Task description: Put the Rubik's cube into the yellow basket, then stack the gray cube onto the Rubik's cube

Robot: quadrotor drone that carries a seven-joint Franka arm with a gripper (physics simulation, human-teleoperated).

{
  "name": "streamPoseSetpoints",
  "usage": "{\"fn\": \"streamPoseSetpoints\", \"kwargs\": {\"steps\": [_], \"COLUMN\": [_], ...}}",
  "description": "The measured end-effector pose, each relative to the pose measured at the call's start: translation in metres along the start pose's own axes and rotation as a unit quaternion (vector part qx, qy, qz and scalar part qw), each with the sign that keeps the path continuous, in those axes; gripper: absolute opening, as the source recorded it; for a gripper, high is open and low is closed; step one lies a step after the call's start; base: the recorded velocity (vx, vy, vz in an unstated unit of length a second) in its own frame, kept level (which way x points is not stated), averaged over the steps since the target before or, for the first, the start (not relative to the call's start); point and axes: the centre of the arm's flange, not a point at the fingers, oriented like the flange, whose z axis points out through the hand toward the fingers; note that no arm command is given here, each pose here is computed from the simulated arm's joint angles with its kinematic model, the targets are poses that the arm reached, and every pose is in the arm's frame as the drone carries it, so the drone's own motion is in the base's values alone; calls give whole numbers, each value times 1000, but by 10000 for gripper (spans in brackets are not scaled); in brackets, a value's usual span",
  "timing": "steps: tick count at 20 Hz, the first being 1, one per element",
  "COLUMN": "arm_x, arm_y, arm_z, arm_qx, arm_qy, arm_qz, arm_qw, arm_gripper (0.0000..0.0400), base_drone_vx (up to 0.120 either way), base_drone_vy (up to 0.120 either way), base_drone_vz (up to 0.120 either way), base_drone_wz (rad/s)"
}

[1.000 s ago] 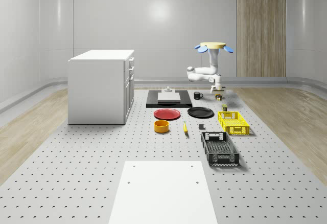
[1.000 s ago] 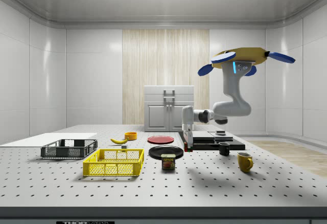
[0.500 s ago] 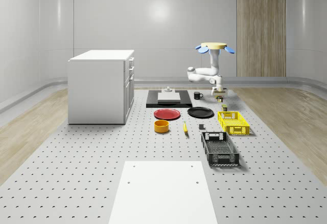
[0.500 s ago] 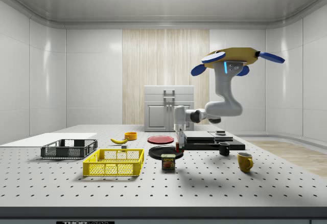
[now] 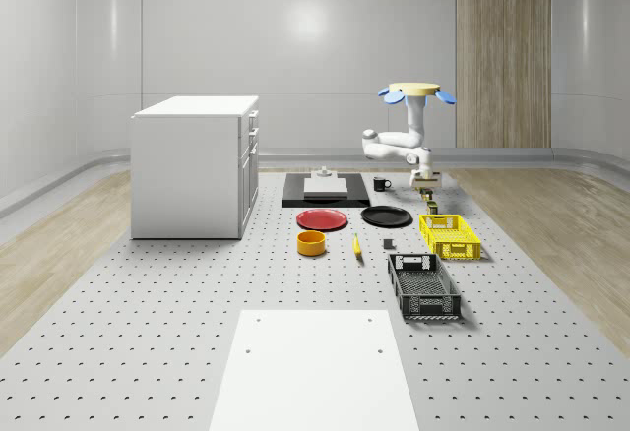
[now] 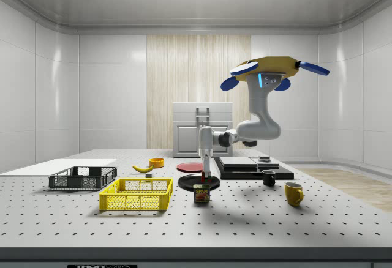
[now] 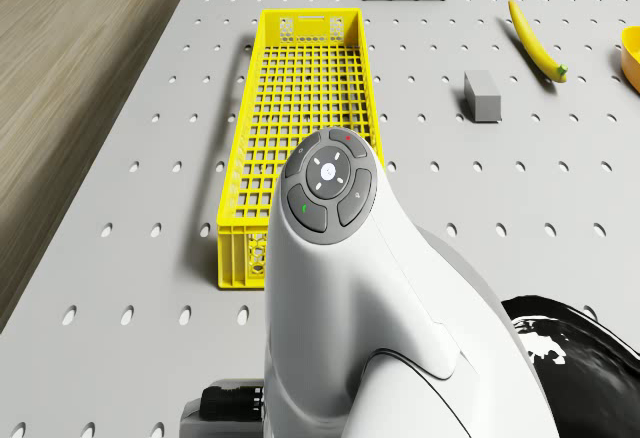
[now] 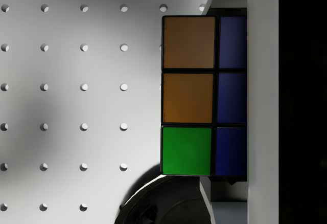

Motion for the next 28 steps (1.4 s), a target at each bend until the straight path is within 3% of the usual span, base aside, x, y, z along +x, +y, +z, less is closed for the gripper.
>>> {"fn": "streamPoseSetpoints", "kwargs": {"steps": [14,28], "arm_x": [0,0], "arm_y": [0,0], "arm_z": [0,0], "arm_qx": [0,0], "arm_qy": [0,0], "arm_qz": [0,0], "arm_qw": [1000,1000], "arm_gripper": [322,322], "base_drone_vx": [120,120], "base_drone_vy": [37,0], "base_drone_vz": [0,0], "base_drone_wz": [0,0]}}
